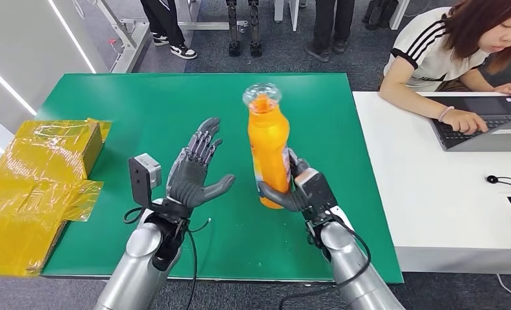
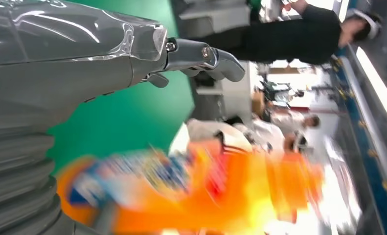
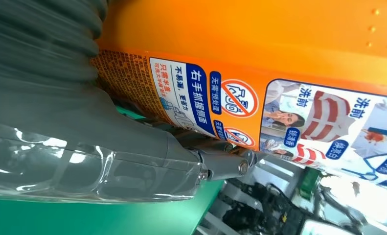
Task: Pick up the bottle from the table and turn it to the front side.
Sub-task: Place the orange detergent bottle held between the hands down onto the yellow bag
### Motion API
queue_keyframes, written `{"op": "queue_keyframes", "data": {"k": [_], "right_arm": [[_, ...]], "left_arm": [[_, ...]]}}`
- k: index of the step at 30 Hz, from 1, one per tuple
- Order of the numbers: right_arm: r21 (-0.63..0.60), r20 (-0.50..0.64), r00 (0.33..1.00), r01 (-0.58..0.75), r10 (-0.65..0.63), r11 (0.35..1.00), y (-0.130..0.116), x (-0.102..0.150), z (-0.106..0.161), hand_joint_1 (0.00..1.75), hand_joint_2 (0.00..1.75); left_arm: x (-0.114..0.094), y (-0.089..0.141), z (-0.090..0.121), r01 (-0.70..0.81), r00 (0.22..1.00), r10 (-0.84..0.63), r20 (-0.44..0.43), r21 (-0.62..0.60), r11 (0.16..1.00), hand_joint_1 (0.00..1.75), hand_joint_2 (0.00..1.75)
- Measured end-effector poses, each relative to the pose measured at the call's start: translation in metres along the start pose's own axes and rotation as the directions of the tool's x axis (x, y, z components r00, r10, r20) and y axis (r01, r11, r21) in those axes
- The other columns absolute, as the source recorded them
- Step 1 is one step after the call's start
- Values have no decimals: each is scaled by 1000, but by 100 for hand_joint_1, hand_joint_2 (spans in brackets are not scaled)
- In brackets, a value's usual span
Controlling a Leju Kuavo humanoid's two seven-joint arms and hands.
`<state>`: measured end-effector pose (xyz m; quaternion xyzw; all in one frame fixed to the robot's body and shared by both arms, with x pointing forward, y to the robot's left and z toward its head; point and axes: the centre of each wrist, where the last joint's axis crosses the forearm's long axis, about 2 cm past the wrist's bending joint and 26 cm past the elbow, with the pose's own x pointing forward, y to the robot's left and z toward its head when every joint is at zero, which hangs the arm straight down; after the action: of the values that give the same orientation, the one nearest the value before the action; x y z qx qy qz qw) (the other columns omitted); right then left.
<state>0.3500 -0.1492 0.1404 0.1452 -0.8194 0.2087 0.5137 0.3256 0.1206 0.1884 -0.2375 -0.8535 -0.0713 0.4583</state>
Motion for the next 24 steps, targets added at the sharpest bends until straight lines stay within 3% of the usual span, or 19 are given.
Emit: {"op": "queue_keyframes", "data": {"k": [3, 8, 19, 23, 24], "right_arm": [[88, -21, 997, -73, 75, 993, 12, 6, -24, 175, 175], [197, -52, 986, -148, 161, 969, 22, 7, -42, 175, 175], [287, -84, 969, -199, 232, 937, 31, 2, -45, 175, 175], [296, -111, 963, -204, 246, 933, 28, -1, -41, 175, 175], [295, -115, 963, -202, 245, 934, 27, -2, -40, 175, 175]], "left_arm": [[5, -1, -15, -10, 1000, 10, 22, -6, 1000, 0, 175], [6, 9, -17, 28, 999, -29, 23, 26, 999, 0, 175], [-3, 41, -22, 197, 980, -195, -35, 59, 979, 0, 175], [-11, 60, -23, 241, 968, -236, -87, 46, 970, 164, 175], [-13, 62, -21, 228, 970, -223, -101, 39, 973, 169, 175]]}}
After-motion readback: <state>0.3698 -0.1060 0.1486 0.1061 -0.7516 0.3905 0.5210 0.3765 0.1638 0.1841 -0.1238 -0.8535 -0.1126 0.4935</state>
